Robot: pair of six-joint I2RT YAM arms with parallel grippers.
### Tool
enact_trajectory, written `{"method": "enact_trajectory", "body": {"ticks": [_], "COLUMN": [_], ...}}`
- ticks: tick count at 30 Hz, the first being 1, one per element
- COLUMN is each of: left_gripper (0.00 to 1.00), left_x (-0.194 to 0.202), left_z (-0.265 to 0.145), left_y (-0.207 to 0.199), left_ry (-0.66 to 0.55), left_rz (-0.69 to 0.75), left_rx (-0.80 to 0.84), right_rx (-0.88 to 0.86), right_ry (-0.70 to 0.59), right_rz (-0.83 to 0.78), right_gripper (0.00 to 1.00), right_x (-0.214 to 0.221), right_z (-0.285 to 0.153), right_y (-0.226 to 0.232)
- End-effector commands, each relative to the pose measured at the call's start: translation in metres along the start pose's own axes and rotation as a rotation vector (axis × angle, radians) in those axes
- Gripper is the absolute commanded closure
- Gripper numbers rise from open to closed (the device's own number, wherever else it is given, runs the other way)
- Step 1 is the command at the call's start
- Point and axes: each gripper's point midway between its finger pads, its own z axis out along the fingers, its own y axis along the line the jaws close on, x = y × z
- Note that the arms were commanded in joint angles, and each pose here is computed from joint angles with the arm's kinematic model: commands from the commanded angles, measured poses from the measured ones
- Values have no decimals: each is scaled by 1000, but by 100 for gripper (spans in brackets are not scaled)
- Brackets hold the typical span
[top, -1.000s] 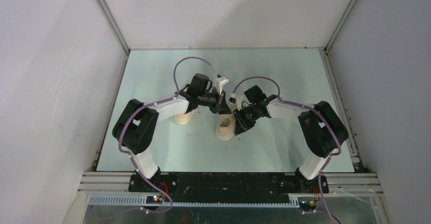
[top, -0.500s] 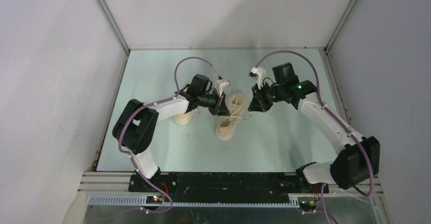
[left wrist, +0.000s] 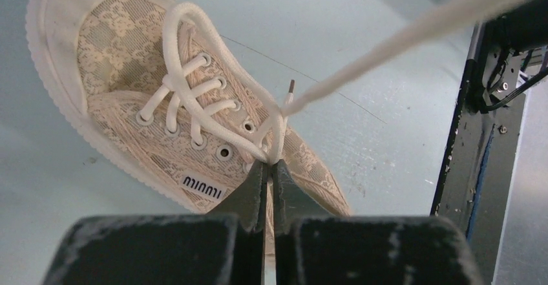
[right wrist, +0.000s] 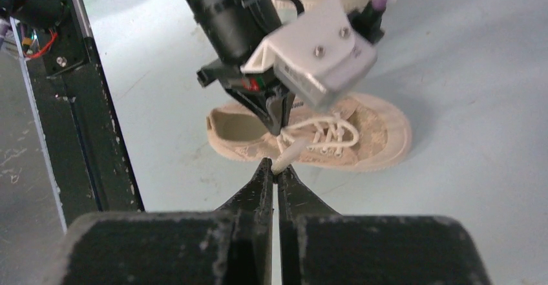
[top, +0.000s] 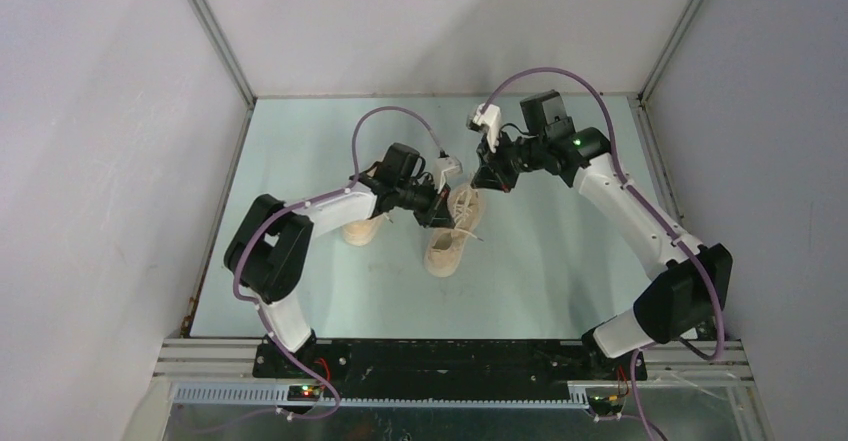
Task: Tie the shoes
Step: Adjust the shoe at the center of the board.
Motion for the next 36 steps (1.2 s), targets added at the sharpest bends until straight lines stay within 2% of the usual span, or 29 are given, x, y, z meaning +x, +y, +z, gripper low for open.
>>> {"method": "enact_trajectory", "body": {"ticks": [1,8,18,24,31,36], "left_gripper": [100,100,100,100,100,100], "left_x": [-20,-37,-15,-23,-33,-25], "left_z": [7,13,5,2,-1,-8], "left_y": [9,19,17,21,20,9], "left_ry": [-22,-12,75,72,57,30], "left_rz": [88,209,437,518,516,371], "left_rx": [-37,-73,-29,-43,-52,9], "right_rx": [-41,-71,-49,-61,2,50], "right_ry": [-76,-77,-94,-94,-114,-81], "right_rz": [-36,55,194,254,318,381], "right_gripper": [100,100,100,100,100,100], "right_x": [-35,-37,-46,-50,-55,-28], "right_z": [0,16,36,50,35,14], "right_y": [-1,-19,-72,-84,-87,-76]}}
